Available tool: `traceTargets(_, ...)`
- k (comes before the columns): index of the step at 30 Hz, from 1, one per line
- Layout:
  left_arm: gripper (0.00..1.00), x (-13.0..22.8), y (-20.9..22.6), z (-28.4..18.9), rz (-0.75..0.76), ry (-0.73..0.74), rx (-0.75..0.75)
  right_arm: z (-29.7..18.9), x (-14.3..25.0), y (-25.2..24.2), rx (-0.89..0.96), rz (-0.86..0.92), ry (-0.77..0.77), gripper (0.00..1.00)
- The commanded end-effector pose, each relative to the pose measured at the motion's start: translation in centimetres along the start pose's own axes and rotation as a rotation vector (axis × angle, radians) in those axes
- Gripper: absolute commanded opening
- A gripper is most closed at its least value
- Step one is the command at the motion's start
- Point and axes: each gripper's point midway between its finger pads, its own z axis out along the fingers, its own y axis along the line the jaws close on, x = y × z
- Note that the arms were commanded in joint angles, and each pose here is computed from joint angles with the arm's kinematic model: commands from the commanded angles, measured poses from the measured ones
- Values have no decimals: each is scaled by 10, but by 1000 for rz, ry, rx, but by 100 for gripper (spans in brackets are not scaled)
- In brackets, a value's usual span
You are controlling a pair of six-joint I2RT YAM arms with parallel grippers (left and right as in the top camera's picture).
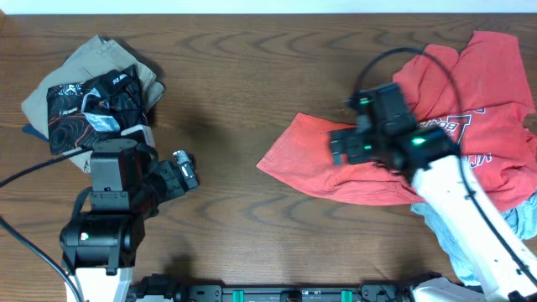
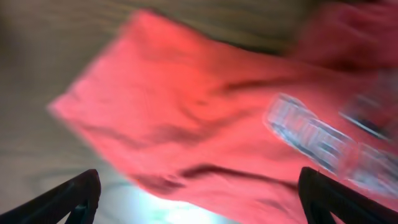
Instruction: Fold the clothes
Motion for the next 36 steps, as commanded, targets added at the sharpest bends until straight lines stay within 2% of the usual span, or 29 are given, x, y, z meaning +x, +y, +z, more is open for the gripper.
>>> traceTargets(1, 98, 12, -21, 11, -103, 115, 106, -23, -3, -53, 126, 130, -36, 99)
traceTargets(7, 98, 43, -48, 48, -99, 350, 173, -31, 20, -104, 204, 291, 38, 99)
traceTargets(13, 98, 84, -74, 99, -120, 542, 125, -37, 34, -127, 241, 372, 80, 99)
traceTargets(18, 98, 127, -92, 139, -197, 666, 45, -39, 41, -135, 254, 404, 100, 99)
traceTargets(22, 98, 158, -110, 167, -198, 712, 32, -40, 45, -136, 257, 413, 113, 99)
traceTargets(30, 100, 206, -162, 210, -189, 715, 134, -40, 49, -136, 258, 416, 129, 99)
traceTargets(32, 92, 216, -175, 216, -196, 714, 170, -40, 49, -136, 259, 415, 129, 99)
traceTargets(33, 84, 222, -182, 218, -192, 713, 189, -40, 49, -136, 258, 415, 129, 99)
traceTargets(35, 65, 228, -194, 221, -170, 705, 233, -40, 49, -136, 258, 416, 128, 99)
traceTargets(36, 50, 229, -197, 222, -162, 697, 247, -40, 49, -136, 258, 416, 128, 99)
